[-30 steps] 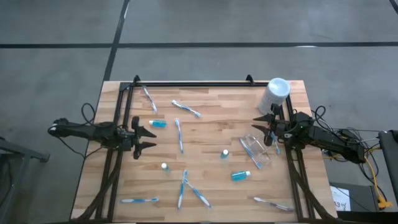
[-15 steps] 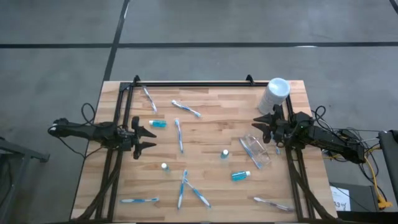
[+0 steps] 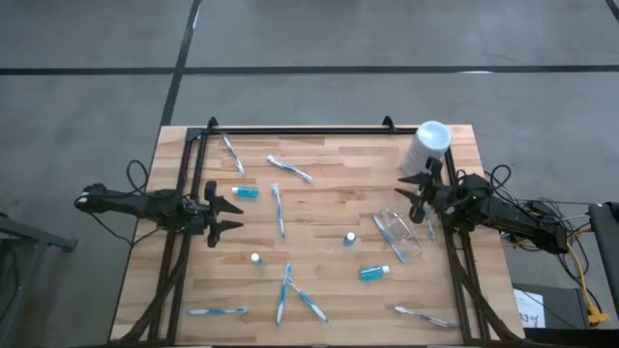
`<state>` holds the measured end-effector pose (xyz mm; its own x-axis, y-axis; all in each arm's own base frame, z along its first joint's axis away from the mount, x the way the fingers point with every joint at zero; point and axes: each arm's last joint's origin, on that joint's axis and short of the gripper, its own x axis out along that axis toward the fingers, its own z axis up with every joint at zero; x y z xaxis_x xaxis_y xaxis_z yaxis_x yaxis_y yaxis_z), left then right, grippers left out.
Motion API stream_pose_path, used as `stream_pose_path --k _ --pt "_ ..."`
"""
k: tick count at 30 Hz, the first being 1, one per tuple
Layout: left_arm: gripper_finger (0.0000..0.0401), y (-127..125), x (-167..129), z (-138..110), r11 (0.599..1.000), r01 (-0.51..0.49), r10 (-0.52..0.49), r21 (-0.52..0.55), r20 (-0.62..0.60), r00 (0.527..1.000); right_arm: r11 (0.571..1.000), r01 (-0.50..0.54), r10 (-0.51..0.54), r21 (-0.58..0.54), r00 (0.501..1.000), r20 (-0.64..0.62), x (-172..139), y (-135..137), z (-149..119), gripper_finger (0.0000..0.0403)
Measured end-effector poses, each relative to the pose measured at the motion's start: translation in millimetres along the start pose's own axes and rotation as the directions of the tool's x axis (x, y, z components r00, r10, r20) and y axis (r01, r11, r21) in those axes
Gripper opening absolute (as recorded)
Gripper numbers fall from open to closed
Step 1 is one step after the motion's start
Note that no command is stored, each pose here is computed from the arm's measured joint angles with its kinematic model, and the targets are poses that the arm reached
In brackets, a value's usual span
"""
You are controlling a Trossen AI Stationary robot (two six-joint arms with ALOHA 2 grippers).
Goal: Pick & Place toothbrushing station
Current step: Put the blue mouthwash into the middle section of the transparent organizer
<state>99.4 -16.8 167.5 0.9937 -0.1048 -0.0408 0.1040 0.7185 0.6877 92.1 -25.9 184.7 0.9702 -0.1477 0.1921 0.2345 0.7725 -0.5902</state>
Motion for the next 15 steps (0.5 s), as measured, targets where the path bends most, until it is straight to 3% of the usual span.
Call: stream_pose_path --k 6,10,15 --pt "0.0188 -0.1 0.0 0.1 1.0 0.001 -0.001 0.0 0.001 1.0 0.984 0.088 -0.109 0.157 0.986 0.128 -1.4 -9.6 13.2 0.0123" --pt "0.0188 0.0 0.0 0.1 1.0 0.0 0.0 0.0 0.001 1.0 0.985 0.153 -0.167 0.08 0.961 0.219 -3.9 -15.4 22.2 0.0123" --pt "0.0188 -0.1 0.0 0.1 1.0 0.001 -0.001 0.0 0.0 1.0 0.982 0.183 -0.169 -0.043 0.96 0.222 -3.9 -15.6 22.5 0.0123"
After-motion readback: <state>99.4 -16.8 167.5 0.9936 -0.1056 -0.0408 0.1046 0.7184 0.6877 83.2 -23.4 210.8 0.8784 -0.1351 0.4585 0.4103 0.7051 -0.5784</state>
